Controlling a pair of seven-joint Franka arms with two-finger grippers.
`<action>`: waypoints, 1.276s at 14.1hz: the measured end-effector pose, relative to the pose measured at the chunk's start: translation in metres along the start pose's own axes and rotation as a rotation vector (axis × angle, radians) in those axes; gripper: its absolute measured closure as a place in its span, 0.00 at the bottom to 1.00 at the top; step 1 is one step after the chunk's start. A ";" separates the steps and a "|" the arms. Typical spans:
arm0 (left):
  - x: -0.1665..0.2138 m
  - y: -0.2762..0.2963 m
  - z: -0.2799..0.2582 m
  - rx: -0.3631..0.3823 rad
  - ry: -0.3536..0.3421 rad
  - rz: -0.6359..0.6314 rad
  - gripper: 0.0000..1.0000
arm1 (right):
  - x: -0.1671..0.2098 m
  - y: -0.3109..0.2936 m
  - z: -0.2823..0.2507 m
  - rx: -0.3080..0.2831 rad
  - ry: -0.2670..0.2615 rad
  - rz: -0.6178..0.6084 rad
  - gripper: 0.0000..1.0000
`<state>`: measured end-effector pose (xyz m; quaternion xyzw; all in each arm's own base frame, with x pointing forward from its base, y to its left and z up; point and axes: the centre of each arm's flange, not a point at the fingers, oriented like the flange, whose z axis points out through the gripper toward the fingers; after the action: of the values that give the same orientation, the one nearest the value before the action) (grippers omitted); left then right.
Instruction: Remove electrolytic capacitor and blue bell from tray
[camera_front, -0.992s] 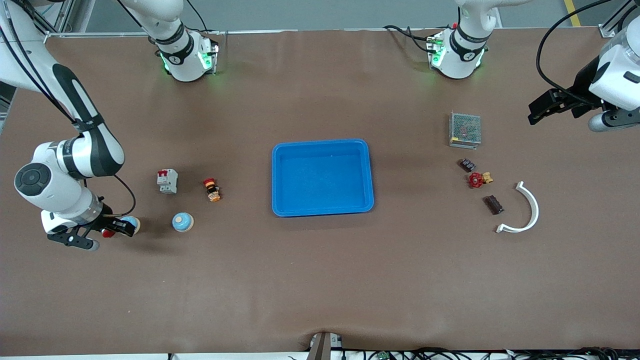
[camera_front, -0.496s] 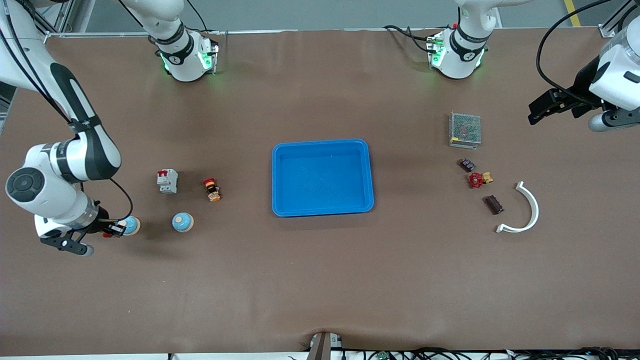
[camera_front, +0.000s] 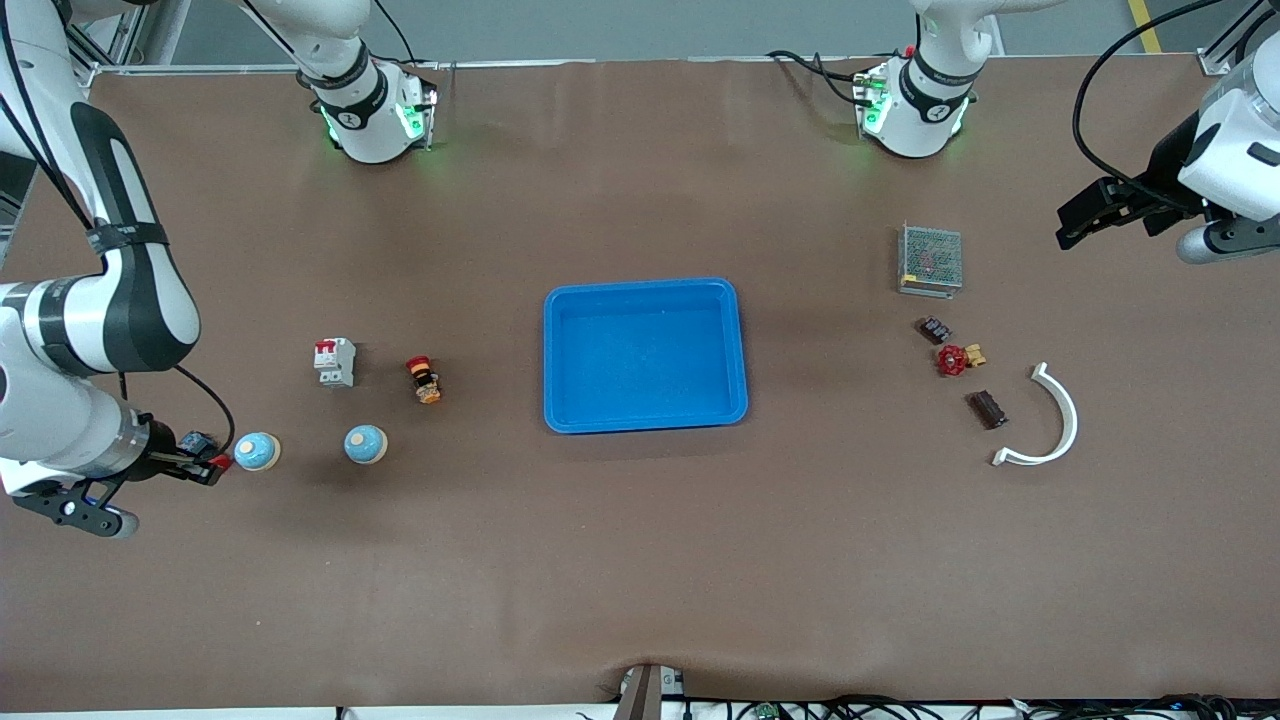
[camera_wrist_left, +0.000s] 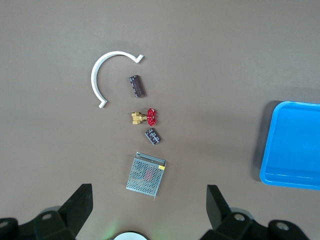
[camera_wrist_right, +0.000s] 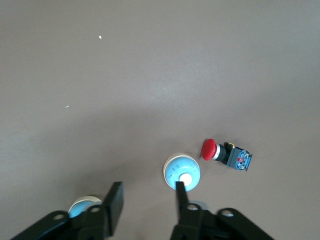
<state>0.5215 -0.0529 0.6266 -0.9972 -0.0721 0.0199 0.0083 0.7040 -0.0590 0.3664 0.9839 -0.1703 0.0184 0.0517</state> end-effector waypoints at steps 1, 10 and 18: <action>0.000 0.000 0.000 0.000 0.002 0.000 0.00 | 0.002 0.000 -0.006 0.001 0.004 -0.006 0.34; 0.003 0.002 -0.003 -0.007 0.029 0.003 0.00 | 0.006 0.014 -0.087 -0.057 -0.091 -0.152 0.00; 0.004 0.005 -0.003 -0.011 0.048 0.007 0.00 | -0.024 0.009 -0.175 -0.062 -0.145 -0.311 0.00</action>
<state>0.5265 -0.0569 0.6297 -0.9976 -0.0684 -0.0045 0.0045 0.6754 -0.0402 0.5398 0.9950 -0.0197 -0.0661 0.0717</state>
